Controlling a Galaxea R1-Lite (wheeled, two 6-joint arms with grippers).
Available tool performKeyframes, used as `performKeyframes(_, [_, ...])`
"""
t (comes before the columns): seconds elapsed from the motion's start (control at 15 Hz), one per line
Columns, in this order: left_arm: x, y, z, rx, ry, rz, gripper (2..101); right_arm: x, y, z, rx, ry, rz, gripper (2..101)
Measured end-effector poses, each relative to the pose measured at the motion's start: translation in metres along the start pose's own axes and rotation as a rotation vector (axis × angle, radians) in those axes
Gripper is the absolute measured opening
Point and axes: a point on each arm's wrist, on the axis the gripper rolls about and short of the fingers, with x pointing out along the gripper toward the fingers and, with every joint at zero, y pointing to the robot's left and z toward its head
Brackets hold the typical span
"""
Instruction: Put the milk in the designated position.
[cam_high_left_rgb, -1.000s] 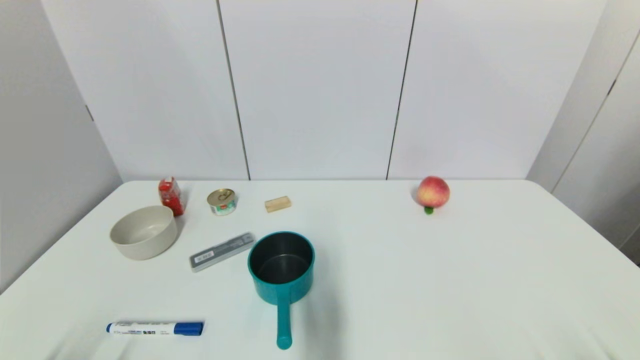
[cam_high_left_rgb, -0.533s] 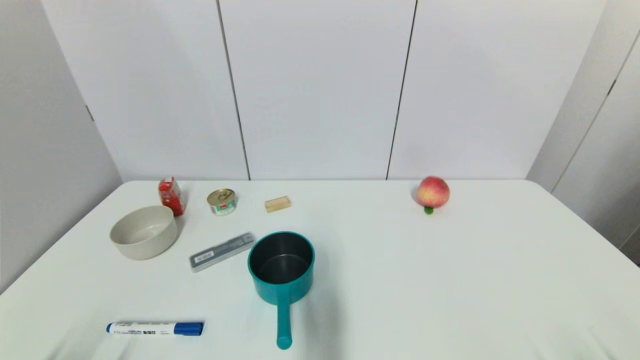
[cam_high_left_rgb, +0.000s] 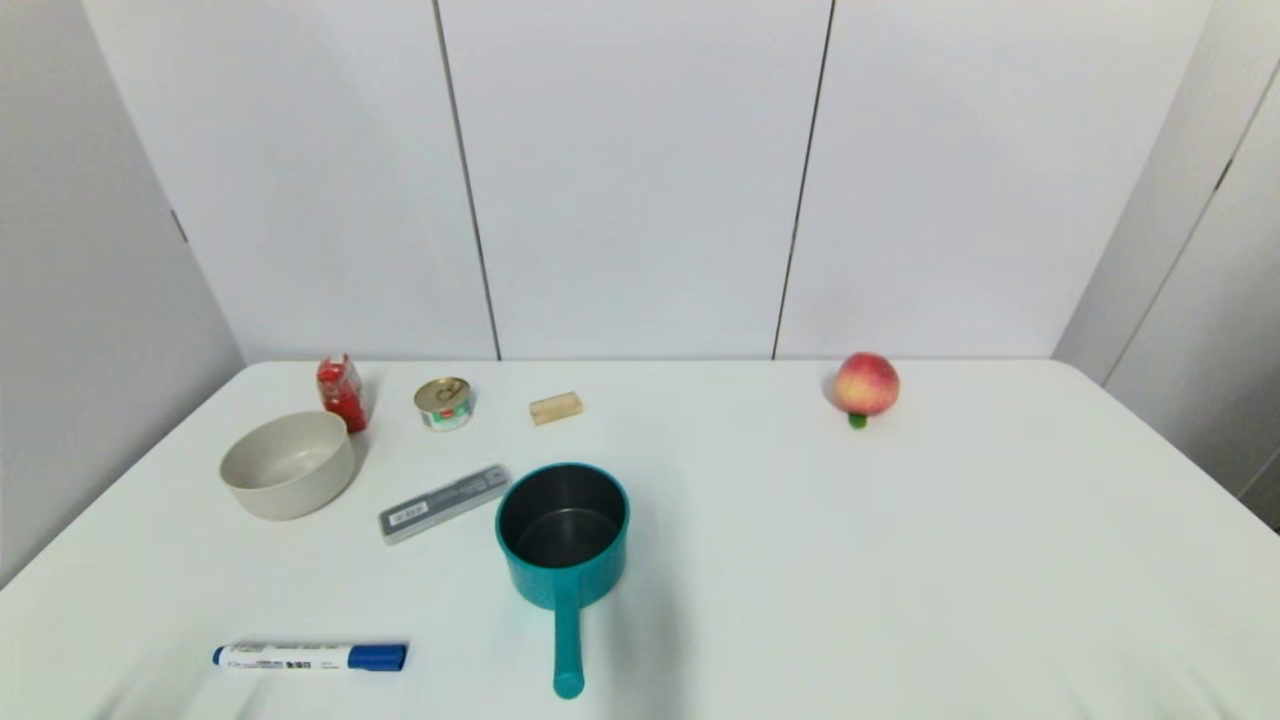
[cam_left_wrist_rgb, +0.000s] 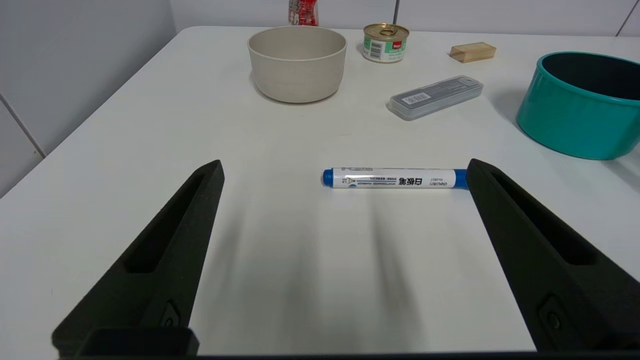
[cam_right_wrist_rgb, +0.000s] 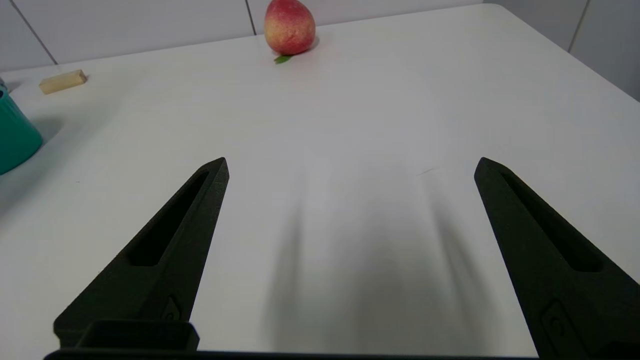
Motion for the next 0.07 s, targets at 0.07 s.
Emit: performKeyframes(0.07, [0.0000,0.0000,0.0000,0.000,0.000,0.000,97.8,0.0000,0.0000,0.0000,0.001,0.000,-0.001,97.3])
